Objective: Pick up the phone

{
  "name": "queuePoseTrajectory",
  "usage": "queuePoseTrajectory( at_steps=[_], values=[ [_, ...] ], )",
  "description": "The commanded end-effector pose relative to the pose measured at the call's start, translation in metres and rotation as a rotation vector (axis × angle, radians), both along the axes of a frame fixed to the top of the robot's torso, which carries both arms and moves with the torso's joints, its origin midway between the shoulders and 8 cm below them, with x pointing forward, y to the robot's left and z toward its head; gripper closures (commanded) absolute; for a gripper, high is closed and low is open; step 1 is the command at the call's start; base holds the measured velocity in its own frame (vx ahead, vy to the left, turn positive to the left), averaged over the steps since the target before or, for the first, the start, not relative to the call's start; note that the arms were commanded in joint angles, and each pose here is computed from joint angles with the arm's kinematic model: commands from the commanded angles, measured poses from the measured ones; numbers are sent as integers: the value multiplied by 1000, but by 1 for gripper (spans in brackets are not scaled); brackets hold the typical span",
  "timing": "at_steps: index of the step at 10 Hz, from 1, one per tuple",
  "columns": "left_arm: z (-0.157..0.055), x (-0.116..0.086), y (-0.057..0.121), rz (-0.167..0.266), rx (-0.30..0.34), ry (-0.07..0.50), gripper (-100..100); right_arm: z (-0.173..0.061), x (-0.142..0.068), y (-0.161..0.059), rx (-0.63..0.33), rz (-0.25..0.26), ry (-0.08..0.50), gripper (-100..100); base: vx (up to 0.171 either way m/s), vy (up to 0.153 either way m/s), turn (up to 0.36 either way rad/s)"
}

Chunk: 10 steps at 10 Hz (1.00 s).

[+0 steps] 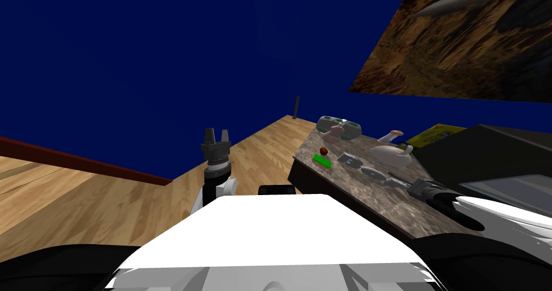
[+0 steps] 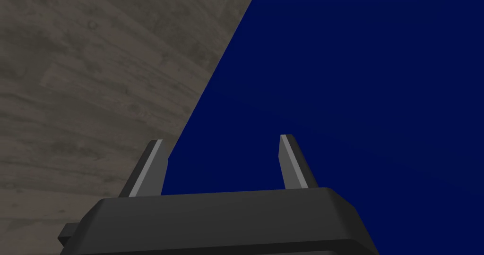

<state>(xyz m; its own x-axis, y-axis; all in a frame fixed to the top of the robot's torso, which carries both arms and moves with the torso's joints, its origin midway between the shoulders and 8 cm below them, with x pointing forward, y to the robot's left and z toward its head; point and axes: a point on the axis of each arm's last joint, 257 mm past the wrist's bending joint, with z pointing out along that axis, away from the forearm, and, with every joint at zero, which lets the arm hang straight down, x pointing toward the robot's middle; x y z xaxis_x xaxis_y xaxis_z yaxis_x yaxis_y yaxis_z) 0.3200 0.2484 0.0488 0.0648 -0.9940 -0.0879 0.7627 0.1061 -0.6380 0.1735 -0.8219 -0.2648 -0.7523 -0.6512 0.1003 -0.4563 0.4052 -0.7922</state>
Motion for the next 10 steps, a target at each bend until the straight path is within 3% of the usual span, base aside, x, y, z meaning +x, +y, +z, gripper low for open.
queuePoseTrajectory(
  at_steps=[1, 2, 3, 10],
  values=[
    [0, 0, 0, 0, 0, 0, 0, 0, 0, 0, 0, 0, 0, 100, 0, 0, 0],
    [0, 0, 0, 0, 0, 0, 0, 0, 0, 0, 0, 0, 0, 0, 0, 0, 0],
    [0, 0, 0, 0, 0, 0, 0, 7, 8, -5, -1, 16, -20, 100, 41, 24, -138],
    [0, 0, 0, 0, 0, 0, 0, 14, 16, -15, -9, 68, -20, 100, 40, 43, -64]
  ],
)
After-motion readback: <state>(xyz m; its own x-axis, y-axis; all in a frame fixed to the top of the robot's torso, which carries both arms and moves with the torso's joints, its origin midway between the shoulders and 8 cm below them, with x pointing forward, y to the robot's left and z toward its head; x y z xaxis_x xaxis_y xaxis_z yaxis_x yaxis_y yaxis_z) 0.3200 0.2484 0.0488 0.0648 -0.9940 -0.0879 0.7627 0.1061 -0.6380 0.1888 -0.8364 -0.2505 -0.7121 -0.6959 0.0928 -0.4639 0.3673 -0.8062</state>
